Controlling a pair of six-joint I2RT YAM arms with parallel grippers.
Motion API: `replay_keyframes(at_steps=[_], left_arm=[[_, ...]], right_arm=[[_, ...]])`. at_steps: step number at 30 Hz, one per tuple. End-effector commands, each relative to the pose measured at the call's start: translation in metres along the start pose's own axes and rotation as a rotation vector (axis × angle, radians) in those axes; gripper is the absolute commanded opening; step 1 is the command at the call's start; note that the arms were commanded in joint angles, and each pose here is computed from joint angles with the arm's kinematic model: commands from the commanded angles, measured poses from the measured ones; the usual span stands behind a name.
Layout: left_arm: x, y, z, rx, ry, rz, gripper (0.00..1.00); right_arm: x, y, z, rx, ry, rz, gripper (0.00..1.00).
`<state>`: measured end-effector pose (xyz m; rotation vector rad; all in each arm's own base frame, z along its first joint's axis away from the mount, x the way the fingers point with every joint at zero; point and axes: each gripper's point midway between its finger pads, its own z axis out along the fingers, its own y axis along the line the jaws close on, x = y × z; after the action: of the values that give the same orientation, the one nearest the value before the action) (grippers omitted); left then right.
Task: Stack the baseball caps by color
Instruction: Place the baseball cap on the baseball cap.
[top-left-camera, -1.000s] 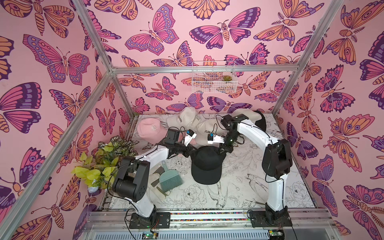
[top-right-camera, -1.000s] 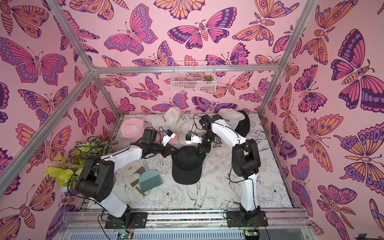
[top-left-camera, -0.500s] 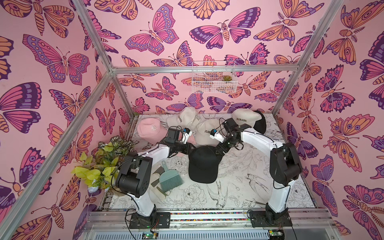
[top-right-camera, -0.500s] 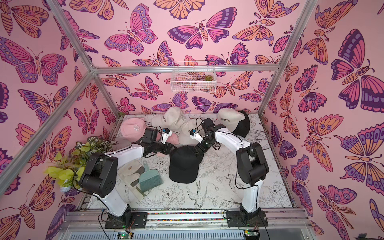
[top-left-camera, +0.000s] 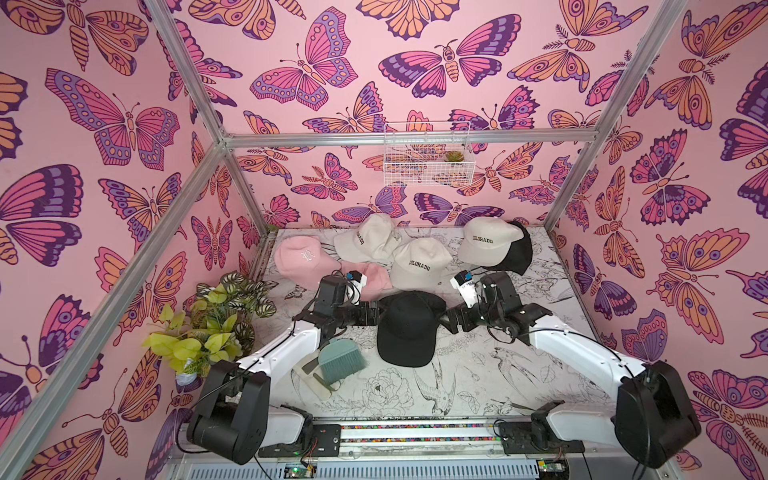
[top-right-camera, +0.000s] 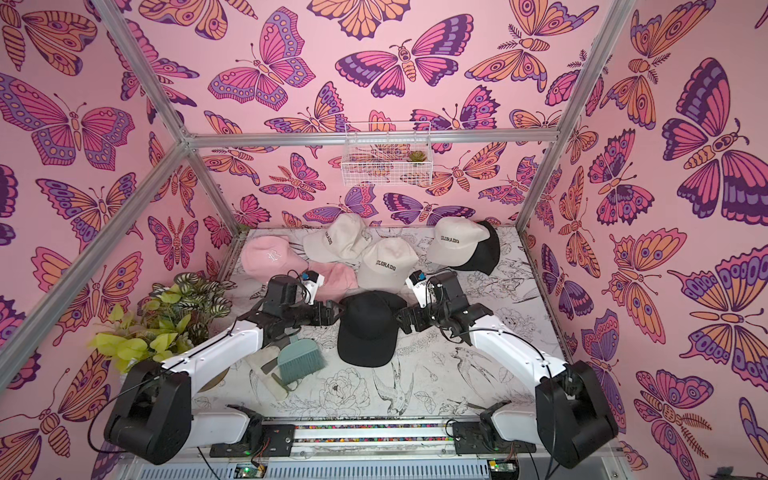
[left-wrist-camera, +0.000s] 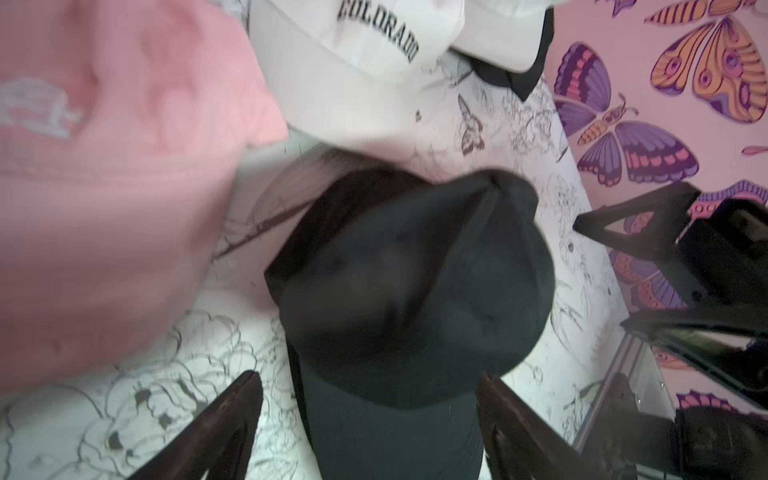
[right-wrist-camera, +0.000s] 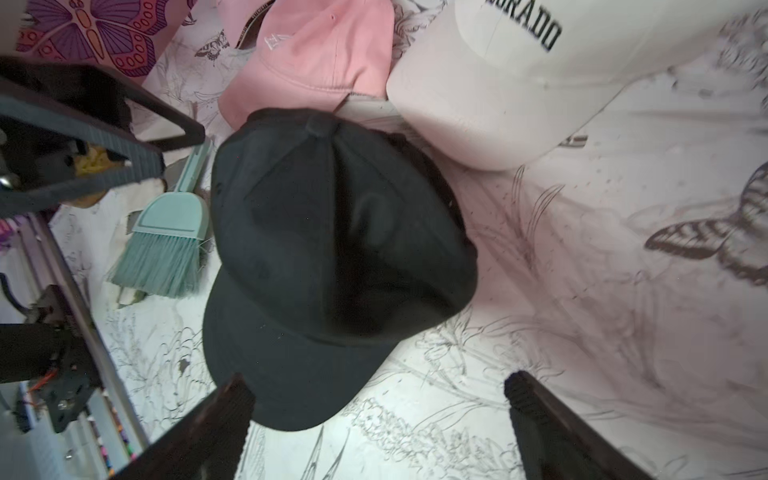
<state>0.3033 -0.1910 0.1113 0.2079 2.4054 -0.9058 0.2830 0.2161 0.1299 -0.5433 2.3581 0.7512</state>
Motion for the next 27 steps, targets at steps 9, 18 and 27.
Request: replay_keyframes(at_steps=[9,18,27], left_arm=[[0.074,0.0,0.013,0.068,0.195,-0.047,0.29],[0.065,0.024,0.043,-0.05,0.232,-0.061,0.11],[0.09,0.037,0.057,-0.093,0.319,-0.133,0.14]], right_arm=[[0.048,0.026,0.039,-0.043,0.051,0.035,0.89],[0.044,-0.001,0.074,0.115,0.073,0.061,0.71],[0.069,-0.03,0.085,0.248,0.122,0.172,0.6]])
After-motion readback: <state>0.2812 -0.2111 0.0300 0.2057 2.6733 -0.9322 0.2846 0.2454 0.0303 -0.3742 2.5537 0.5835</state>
